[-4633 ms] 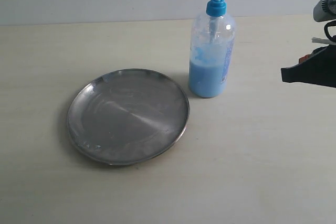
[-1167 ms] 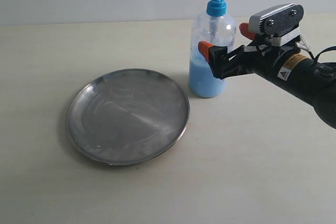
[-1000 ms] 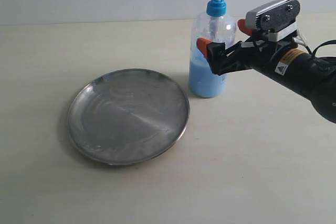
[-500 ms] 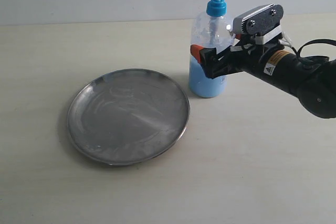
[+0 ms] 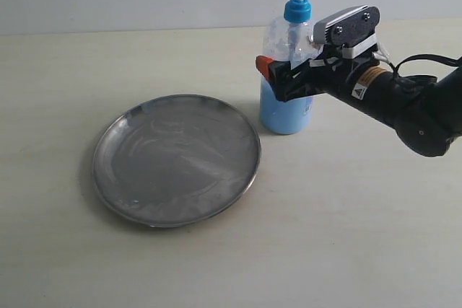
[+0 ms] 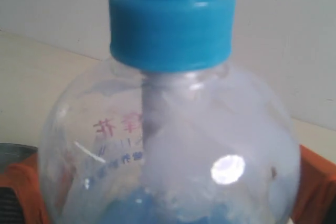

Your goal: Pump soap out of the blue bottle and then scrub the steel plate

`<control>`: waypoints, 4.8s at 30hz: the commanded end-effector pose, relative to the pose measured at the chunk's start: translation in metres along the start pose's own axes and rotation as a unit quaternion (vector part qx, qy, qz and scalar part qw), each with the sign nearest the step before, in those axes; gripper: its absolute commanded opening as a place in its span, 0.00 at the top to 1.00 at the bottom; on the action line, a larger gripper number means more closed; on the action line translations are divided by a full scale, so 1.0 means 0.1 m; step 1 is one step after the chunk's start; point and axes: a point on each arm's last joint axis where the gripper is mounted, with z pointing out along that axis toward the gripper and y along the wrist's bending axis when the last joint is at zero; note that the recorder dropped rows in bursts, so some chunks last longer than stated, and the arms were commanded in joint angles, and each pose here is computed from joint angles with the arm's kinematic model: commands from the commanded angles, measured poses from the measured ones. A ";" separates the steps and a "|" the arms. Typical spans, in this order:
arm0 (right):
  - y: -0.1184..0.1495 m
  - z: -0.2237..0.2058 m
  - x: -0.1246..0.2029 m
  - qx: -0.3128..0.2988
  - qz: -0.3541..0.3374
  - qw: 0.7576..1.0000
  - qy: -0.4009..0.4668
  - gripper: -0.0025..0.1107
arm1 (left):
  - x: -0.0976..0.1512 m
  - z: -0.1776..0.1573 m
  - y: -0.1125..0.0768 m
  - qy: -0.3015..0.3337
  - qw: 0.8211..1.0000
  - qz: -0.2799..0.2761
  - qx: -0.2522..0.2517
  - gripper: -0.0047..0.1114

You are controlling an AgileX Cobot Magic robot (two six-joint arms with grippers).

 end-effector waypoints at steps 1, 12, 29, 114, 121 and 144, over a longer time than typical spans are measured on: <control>-0.02 0.08 -0.03 -0.002 0.003 1.000 -0.010 0.05 | 0.00 0.00 0.00 -0.007 1.000 0.000 -0.001 0.96; -0.05 0.19 0.01 -0.002 0.007 1.000 0.011 0.49 | 0.00 0.00 0.00 -0.007 1.000 0.000 -0.001 0.96; -0.01 0.17 -0.04 -0.025 -0.018 0.999 0.023 0.98 | 0.00 0.00 0.00 -0.007 1.000 0.000 -0.001 0.96; 0.41 0.20 -0.24 -0.056 -0.156 0.985 0.039 0.98 | 0.00 0.00 0.00 -0.007 1.000 0.000 -0.001 0.96; 0.41 0.20 -0.24 -0.056 -0.135 0.989 0.041 0.98 | 0.00 0.00 0.00 -0.007 1.000 0.000 -0.001 0.96; 0.44 0.19 -0.24 -0.076 -0.152 0.985 0.037 0.98 | -0.56 0.07 -0.06 0.026 1.000 0.002 -0.006 0.96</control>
